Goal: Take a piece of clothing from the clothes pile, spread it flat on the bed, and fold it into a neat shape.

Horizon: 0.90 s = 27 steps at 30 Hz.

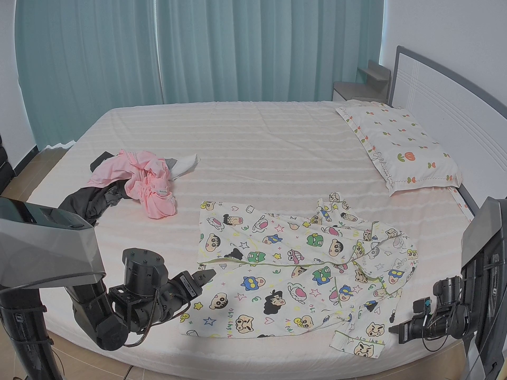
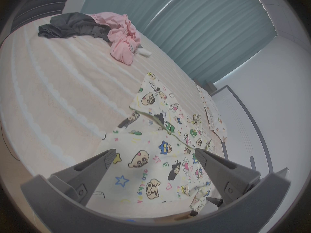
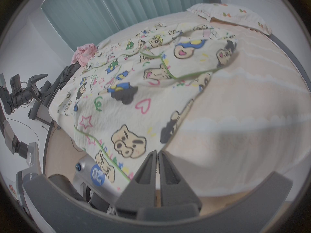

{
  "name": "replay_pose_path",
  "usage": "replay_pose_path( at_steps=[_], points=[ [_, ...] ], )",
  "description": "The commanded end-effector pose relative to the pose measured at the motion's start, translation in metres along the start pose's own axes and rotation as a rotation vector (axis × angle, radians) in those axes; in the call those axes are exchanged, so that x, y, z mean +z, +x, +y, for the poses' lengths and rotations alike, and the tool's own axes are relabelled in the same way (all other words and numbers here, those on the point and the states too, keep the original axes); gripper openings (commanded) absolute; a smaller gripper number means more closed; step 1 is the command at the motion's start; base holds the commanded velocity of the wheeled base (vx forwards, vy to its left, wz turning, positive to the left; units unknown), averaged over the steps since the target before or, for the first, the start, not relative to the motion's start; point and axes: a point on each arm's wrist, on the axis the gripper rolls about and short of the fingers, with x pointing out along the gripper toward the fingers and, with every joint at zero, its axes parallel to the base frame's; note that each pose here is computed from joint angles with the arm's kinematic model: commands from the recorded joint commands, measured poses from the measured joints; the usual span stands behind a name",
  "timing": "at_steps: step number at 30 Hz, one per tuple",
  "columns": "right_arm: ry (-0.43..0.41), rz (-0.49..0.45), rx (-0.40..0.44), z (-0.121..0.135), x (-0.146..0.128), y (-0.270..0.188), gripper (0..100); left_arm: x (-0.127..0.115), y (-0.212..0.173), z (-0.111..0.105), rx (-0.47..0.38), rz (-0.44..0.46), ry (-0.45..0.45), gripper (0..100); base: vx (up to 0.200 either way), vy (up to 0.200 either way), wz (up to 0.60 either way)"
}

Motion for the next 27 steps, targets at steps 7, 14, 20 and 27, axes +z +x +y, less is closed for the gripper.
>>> replay_pose_path(
  at_steps=[7,14,20,27],
  points=[
    [-0.011,0.003,0.006,-0.007,-0.001,-0.024,0,-0.004,-0.007,0.004,-0.004,0.043,0.01,100,0.0,0.0,0.0],
    [-0.025,0.075,0.087,0.006,-0.005,-0.025,100,-0.005,-0.007,0.005,0.0,0.049,0.012,100,0.0,0.0,0.0],
    [-0.021,0.09,0.11,0.009,-0.007,-0.028,100,-0.006,-0.007,0.003,-0.005,0.05,0.013,100,0.0,0.0,0.0],
    [-0.055,0.118,0.145,0.018,-0.007,-0.028,100,-0.006,-0.006,0.002,-0.01,0.044,0.013,100,-0.171,0.0,0.0]
  ],
)
